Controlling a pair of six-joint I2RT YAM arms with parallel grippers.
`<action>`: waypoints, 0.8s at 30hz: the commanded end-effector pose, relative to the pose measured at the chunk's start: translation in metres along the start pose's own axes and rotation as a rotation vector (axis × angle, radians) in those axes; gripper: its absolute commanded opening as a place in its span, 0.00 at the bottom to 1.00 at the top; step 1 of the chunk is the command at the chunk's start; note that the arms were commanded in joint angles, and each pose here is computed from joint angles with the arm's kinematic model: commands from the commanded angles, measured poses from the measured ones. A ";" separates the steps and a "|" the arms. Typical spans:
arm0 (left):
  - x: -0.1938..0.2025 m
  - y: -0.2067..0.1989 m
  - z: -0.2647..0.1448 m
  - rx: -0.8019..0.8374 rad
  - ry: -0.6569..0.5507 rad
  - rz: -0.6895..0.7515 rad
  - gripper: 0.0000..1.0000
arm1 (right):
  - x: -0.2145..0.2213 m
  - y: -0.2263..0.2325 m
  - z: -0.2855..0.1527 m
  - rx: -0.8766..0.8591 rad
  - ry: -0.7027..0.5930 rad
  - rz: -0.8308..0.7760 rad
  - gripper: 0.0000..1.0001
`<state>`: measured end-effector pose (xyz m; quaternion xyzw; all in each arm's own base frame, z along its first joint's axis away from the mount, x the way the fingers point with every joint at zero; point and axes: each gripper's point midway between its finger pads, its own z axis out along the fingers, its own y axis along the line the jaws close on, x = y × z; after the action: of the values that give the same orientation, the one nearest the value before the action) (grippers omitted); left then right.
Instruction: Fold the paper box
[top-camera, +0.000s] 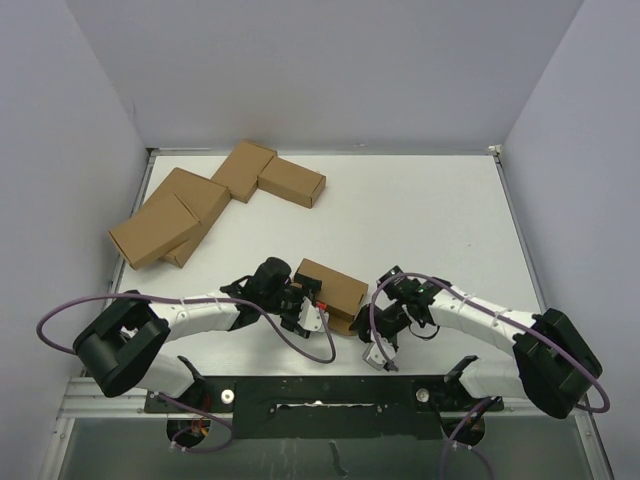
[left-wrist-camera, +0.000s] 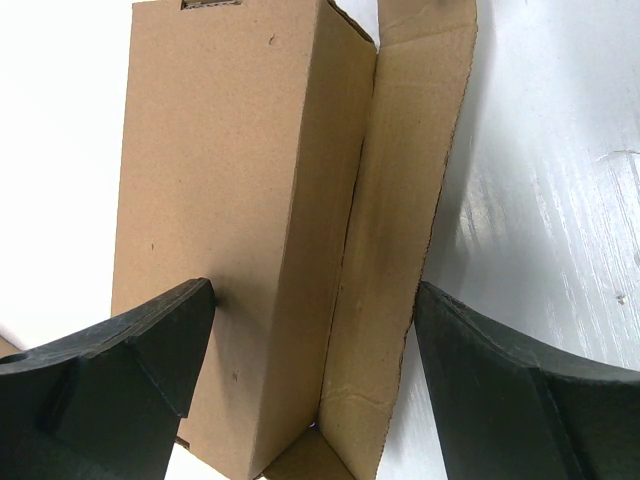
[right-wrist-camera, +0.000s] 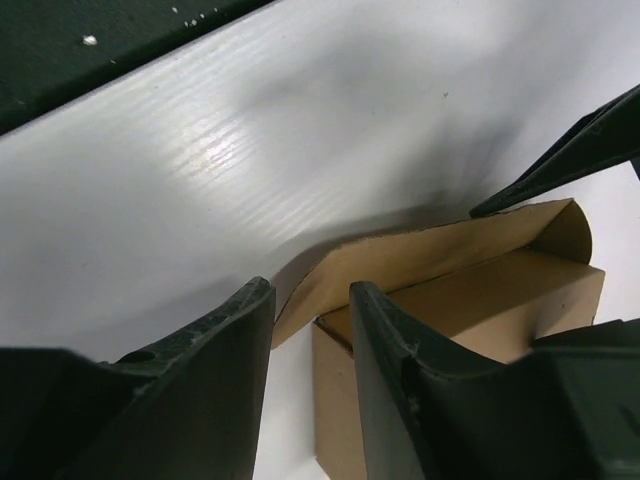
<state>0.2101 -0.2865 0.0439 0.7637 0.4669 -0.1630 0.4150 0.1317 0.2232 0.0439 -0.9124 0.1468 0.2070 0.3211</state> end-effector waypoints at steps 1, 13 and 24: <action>0.001 -0.014 0.001 0.057 -0.012 -0.038 0.79 | 0.017 -0.016 0.008 0.023 0.104 -0.055 0.35; 0.001 -0.014 0.002 0.059 -0.012 -0.037 0.79 | 0.020 -0.007 0.009 -0.027 0.143 -0.046 0.26; 0.001 -0.015 0.004 0.070 -0.014 -0.036 0.78 | 0.018 -0.019 0.007 -0.009 0.150 -0.046 0.06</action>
<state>0.2109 -0.2861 0.0436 0.7635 0.4676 -0.1622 0.4149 0.1429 0.2278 0.0291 -0.9316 0.1570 0.1513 0.2910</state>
